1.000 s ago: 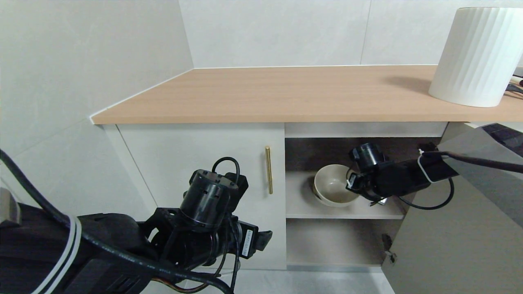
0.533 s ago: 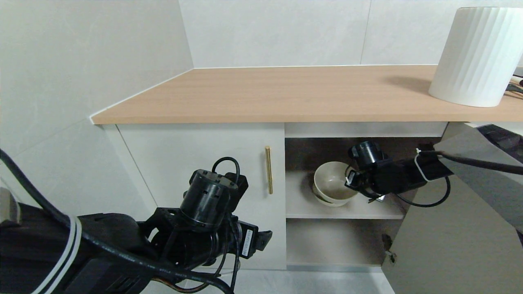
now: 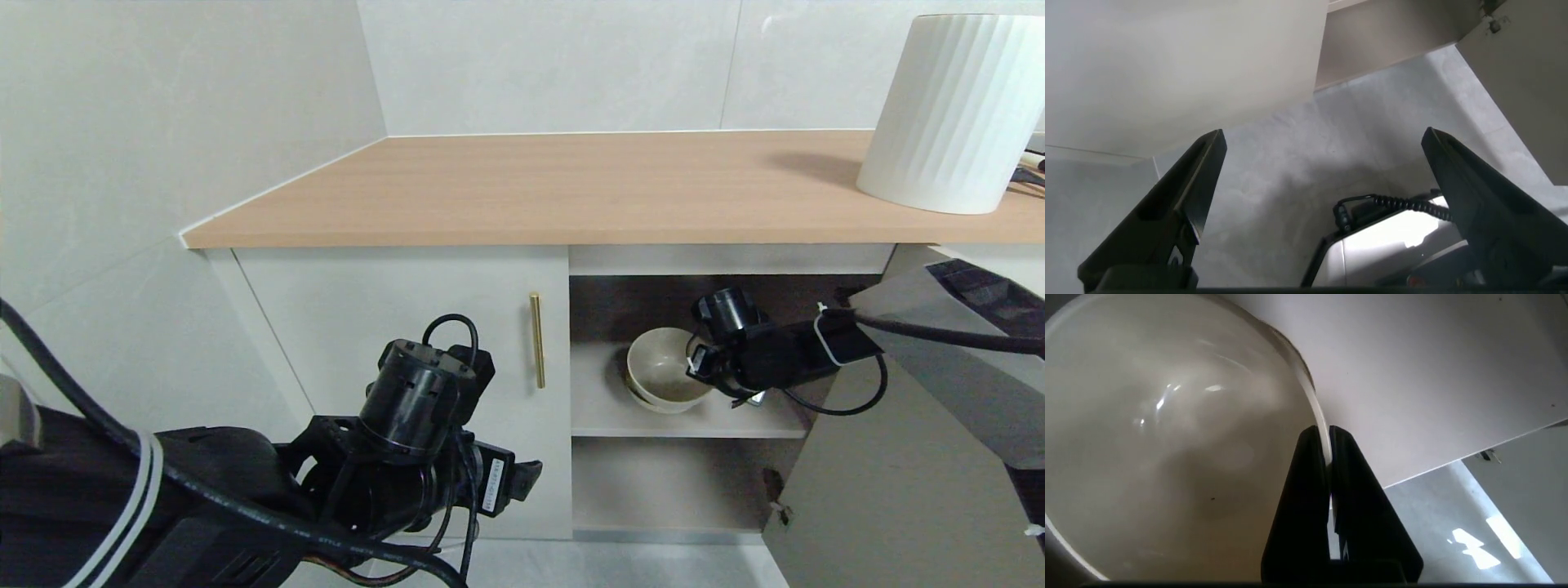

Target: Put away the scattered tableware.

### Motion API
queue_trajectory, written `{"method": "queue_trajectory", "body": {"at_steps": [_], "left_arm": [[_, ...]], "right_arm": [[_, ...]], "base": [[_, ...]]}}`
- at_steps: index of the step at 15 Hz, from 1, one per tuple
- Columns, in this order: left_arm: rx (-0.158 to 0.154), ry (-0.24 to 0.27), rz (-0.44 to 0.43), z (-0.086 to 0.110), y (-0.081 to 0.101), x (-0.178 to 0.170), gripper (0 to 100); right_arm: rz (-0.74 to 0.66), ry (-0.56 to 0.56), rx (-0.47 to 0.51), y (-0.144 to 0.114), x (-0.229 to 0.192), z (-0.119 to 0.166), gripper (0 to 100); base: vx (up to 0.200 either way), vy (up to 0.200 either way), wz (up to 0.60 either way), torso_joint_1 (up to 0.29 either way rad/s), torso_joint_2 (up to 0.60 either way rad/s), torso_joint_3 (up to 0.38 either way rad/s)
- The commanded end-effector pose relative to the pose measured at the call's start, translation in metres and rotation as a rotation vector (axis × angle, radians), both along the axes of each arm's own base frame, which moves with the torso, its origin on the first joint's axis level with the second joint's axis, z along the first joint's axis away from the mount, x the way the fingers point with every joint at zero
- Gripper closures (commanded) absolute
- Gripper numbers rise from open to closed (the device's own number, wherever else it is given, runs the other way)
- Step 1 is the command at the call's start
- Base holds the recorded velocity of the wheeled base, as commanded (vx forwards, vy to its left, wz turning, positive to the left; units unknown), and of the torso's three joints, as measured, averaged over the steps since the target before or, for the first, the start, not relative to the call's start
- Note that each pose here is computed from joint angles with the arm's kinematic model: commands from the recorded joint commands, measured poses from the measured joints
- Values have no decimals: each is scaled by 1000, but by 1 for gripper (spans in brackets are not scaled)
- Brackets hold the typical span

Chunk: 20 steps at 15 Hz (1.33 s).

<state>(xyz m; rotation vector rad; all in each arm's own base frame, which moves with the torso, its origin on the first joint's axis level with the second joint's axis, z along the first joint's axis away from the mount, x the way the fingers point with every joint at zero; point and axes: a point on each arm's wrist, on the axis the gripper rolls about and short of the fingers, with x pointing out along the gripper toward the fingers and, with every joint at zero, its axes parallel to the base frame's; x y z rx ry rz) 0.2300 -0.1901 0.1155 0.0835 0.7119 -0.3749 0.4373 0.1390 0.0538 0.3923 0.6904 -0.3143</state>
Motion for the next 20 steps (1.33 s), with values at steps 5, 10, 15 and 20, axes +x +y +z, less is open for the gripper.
{"method": "queue_trajectory", "body": {"at_steps": [5,10,15,20], "left_arm": [[5,6,2,-3,0,1,0],[3,4,2,-2,0,1,0],[2,3,2,-1,0,1,0],[3,2,3,-1,0,1,0]], "right_arm": [[11,96,-21,-3,-11,3,100],[11,83,-10,-3,-14,10,100],[11,70,-5,0,-7,6,100],[11,70,-7,1,-2,1,100]], "base": [[0,0,0,0,0,0],[0,0,0,0,0,0],[0,0,0,0,0,0],[0,0,0,0,0,0]]}}
